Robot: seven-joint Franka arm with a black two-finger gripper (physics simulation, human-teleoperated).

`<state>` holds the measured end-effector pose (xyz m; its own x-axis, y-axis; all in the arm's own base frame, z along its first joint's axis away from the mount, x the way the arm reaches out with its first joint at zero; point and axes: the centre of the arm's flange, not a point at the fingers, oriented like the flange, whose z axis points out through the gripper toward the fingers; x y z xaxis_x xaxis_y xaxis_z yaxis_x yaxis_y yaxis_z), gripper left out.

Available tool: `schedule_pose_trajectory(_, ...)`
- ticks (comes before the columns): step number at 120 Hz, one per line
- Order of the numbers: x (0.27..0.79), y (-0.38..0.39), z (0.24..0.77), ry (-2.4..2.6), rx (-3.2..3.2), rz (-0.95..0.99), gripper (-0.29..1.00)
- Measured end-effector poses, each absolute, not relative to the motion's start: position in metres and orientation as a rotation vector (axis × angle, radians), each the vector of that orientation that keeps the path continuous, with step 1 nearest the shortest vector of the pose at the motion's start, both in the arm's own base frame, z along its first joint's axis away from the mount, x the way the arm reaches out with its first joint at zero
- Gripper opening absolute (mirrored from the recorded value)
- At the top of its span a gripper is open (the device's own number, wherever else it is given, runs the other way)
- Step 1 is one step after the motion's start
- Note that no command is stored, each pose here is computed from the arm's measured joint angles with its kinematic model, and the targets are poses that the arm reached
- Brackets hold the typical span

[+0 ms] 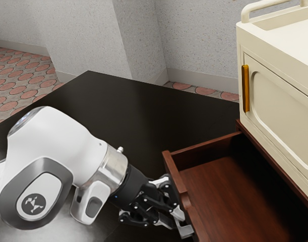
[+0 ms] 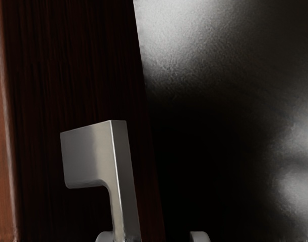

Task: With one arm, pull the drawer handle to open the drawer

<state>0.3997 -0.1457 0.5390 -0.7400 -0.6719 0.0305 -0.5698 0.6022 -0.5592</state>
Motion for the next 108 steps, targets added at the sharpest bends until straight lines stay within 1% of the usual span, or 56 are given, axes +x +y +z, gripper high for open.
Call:
schedule_pose_trajectory(17,0.394,-0.140,0.561,2.611,-1.019,-0.869,0.20)
schedule_pose_trajectory(25,0.397,-0.129,0.583,2.580,-1.029,-0.895,0.21)
schedule_pose_trajectory(32,0.412,-0.114,0.612,2.550,-1.053,-0.882,0.23)
schedule_pose_trajectory(42,0.456,-0.105,0.656,2.550,-1.071,-0.752,0.28)
schedule_pose_trajectory(49,0.485,-0.109,0.686,2.561,-1.085,-0.627,0.38)
schedule_pose_trajectory(57,0.512,-0.108,0.706,2.576,-1.160,-0.492,0.47)
schedule_pose_trajectory(63,0.531,-0.106,0.710,2.587,-1.251,-0.388,0.52)
schedule_pose_trajectory(72,0.550,-0.101,0.702,2.590,-1.428,-0.243,0.57)
schedule_pose_trajectory(92,0.548,-0.083,0.688,2.508,-1.795,-0.060,0.64)
schedule_pose_trajectory(108,0.543,-0.066,0.682,2.399,-2.013,0.018,0.67)
